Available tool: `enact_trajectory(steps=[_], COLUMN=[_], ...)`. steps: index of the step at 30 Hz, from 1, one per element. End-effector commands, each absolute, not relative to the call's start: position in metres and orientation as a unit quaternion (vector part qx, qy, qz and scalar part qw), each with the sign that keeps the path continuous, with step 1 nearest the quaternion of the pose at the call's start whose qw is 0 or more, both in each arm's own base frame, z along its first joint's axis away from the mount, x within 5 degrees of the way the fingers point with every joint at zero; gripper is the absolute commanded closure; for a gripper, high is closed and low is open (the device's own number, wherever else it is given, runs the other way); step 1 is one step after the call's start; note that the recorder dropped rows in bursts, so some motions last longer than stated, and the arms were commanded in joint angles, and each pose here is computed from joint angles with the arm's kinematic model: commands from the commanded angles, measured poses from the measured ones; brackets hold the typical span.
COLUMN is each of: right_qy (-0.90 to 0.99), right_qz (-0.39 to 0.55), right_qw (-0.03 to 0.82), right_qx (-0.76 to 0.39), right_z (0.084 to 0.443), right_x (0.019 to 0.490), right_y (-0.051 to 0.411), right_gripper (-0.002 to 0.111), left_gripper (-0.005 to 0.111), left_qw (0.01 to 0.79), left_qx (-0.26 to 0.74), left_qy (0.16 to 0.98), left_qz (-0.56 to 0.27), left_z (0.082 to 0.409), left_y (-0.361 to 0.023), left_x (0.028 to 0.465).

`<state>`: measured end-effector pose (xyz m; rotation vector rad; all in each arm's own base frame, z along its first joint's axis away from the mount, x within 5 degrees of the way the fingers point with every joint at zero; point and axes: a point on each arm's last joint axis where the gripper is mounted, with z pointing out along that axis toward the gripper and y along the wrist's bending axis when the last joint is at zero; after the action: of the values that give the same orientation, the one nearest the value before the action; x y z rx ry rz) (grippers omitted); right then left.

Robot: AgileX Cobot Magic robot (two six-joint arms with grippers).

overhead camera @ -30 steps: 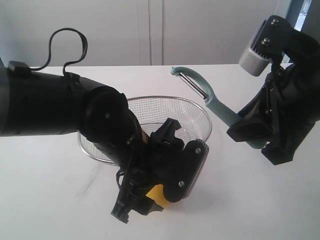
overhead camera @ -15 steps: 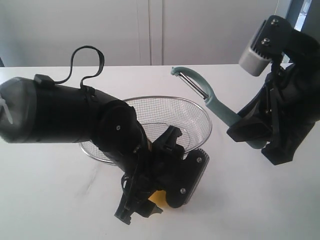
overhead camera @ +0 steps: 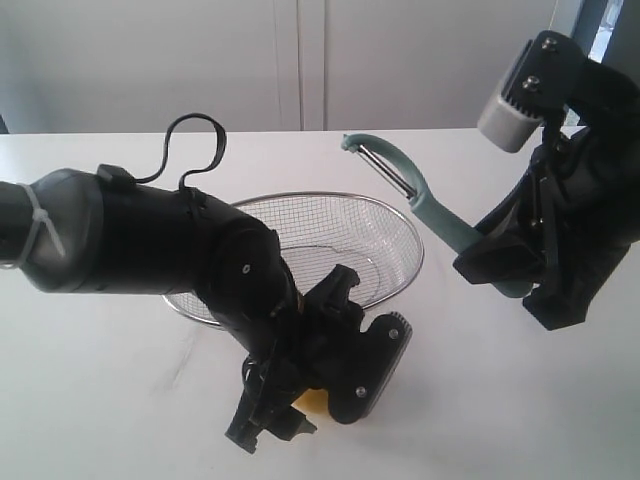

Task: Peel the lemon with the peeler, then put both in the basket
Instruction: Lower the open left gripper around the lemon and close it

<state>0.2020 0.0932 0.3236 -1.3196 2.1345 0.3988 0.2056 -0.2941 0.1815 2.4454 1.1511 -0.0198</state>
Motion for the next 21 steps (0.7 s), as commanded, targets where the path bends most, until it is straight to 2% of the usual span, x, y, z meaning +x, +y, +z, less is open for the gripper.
enact_trajectory(steps=[1,21], right_qy=[0.804,0.804], right_qz=[0.152,0.152], right_qw=[0.299,0.299], right_qx=[-0.491,-0.491], right_z=[0.3238,0.3238], right_x=[0.2018,0.2018], right_y=[0.0926,0.0926], right_gripper=[0.108,0.108], left_gripper=[0.025,0.025], left_qw=[0.212,0.212], left_qx=[0.879,0.877], left_qy=[0.428,0.432], left_qz=[-0.010,-0.011], left_z=[0.1813,0.1813], left_y=[-0.2906,-0.2906], left_x=[0.2098,0.2099])
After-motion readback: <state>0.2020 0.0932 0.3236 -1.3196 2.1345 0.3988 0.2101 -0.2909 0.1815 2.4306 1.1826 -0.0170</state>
